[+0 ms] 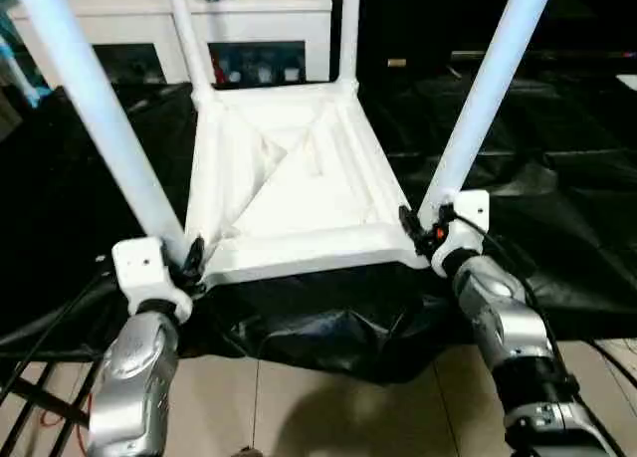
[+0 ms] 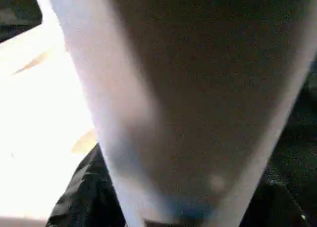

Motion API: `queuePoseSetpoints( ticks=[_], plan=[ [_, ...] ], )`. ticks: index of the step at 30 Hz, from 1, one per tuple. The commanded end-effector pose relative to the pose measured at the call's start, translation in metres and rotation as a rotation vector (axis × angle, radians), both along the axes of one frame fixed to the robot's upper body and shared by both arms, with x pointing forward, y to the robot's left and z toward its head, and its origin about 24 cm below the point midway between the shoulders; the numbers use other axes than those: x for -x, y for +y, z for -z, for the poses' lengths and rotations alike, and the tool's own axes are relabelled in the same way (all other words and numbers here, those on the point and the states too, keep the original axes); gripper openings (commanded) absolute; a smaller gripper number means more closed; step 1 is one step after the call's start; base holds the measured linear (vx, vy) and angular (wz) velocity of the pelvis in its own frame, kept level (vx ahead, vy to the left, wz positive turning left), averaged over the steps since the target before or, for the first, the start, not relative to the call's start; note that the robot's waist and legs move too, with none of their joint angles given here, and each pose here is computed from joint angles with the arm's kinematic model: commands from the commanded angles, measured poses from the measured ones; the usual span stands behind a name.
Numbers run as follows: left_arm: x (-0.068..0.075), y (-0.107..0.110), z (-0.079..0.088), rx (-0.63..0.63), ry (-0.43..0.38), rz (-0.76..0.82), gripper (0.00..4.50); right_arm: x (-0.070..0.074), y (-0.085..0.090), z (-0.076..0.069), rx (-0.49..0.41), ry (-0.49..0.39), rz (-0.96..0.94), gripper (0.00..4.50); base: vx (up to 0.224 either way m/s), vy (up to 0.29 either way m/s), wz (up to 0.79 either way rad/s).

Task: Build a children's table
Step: Flip table

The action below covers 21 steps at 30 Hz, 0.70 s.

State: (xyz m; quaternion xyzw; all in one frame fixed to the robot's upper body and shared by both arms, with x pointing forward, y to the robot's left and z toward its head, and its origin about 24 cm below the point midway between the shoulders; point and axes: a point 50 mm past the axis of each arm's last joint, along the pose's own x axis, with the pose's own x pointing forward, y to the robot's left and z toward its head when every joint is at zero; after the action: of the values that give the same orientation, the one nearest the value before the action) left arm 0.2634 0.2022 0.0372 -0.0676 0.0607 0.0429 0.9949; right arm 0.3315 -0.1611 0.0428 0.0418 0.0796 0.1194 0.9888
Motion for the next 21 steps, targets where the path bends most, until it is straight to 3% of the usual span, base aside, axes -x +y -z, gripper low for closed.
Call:
queuePoseSetpoints(
  ticks=[1, 3, 5, 7, 9, 10, 16, 20, 21],
  plan=[
    [-0.005, -0.006, 0.0, 0.118, -0.016, 0.02, 2.21, 0.003, -0.007, 0.0, -0.024, -0.001, 0.055, 2.05, 0.0, 0.0, 0.0],
    [-0.008, -0.008, -0.005, 0.13, -0.03, 0.046, 2.21, 0.005, -0.007, -0.001, 0.01, -0.009, 0.041, 2.02, 0.0, 0.0, 0.0],
    [-0.012, -0.01, -0.009, 0.067, -0.051, 0.09, 2.21, 0.009, -0.005, -0.002, -0.02, -0.032, 0.031, 2.56, 0.0, 0.0, 0.0],
    [-0.014, -0.016, -0.013, -0.052, -0.045, 0.15, 2.21, 0.015, -0.009, -0.006, -0.066, -0.06, 0.021, 2.71, 0.0, 0.0, 0.0],
    [-0.015, -0.017, -0.016, -0.052, -0.056, 0.152, 2.21, 0.015, -0.011, -0.01, -0.071, -0.079, 0.028, 2.78, 0.0, 0.0, 0.0],
    [-0.017, -0.017, -0.018, -0.047, -0.063, 0.15, 2.18, 0.015, -0.013, -0.013, -0.073, -0.097, 0.039, 3.03, 0.0, 0.0, 0.0],
    [-0.016, -0.018, -0.011, -0.06, -0.033, 0.154, 2.13, 0.023, -0.023, -0.022, -0.11, -0.174, 0.115, 3.47, 0.0, 0.0, 0.0],
    [-0.018, -0.02, -0.008, -0.041, -0.022, 0.142, 2.13, 0.037, -0.031, -0.041, -0.138, -0.292, 0.115, 3.79, 0.0, 0.0, 0.0],
    [-0.019, -0.019, -0.006, -0.024, -0.011, 0.133, 2.13, 0.044, -0.041, -0.048, -0.123, -0.331, 0.152, 3.79, 0.0, 0.0, 0.0]
  ],
)
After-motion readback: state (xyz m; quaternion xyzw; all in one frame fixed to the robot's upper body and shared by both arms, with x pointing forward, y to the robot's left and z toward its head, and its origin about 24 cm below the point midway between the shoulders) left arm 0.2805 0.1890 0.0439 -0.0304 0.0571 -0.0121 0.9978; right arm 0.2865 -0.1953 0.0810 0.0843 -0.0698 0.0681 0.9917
